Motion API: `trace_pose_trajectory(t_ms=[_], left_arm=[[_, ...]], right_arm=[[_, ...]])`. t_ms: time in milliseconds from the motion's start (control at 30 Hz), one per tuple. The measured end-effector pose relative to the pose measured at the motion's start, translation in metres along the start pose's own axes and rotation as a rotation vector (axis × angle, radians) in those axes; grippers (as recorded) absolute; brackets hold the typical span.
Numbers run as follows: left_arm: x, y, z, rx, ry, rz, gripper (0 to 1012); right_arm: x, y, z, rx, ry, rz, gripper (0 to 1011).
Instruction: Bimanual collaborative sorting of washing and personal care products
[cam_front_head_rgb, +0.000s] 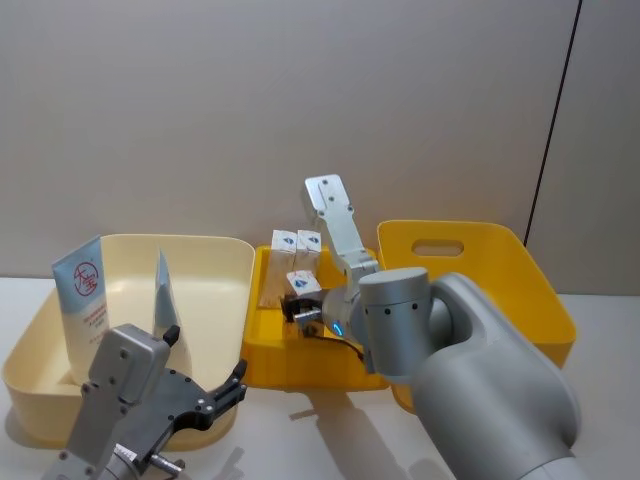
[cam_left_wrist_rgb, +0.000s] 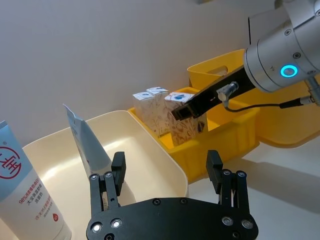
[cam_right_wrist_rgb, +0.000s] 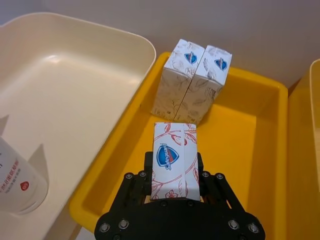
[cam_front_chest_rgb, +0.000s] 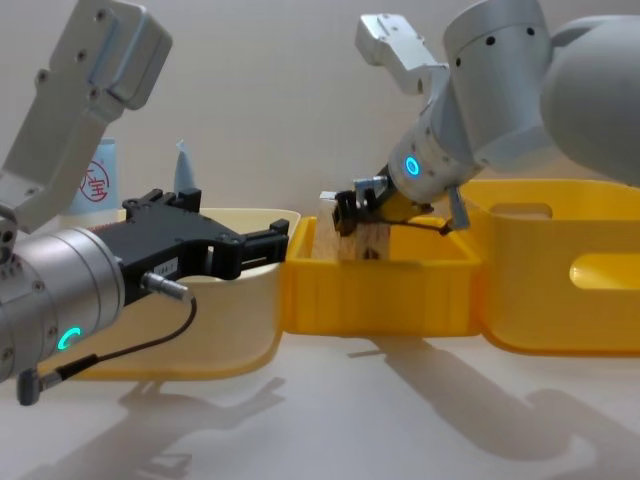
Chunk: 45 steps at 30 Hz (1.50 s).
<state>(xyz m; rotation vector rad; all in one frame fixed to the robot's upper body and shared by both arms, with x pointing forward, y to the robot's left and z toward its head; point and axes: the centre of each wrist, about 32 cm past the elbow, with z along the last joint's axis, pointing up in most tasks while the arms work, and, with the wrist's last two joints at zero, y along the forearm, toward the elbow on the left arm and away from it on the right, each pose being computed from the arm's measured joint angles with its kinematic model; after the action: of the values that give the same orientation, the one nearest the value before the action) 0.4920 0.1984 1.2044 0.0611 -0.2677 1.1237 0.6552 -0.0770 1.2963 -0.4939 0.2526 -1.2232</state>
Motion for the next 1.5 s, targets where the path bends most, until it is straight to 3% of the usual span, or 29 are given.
trace_pose_trajectory(t_ms=[200,567,933,1233,1500], left_arm=[[0.0000,0.0000,0.0000,0.000,0.000,0.000,1003],[0.0000,0.0000,0.0000,0.000,0.000,0.000,1003],[0.0000,0.0000,0.0000,0.000,0.000,0.000,1003],[0.0000,0.0000,0.0000,0.000,0.000,0.000,1003],[0.0000,0.0000,0.0000,0.000,0.000,0.000,1003]], right_arm=[[0.001,-0.006,0.002,0.053,-0.008,-0.003,410],[0.007,-0.029,0.011,0.207,-0.015,-0.023,410],[0.025,-0.061,0.019,0.361,-0.034,-0.110,410],[0.044,-0.081,0.016,0.401,-0.068,-0.224,410],[0.066,-0.093,0.005,0.347,-0.097,-0.326,410]])
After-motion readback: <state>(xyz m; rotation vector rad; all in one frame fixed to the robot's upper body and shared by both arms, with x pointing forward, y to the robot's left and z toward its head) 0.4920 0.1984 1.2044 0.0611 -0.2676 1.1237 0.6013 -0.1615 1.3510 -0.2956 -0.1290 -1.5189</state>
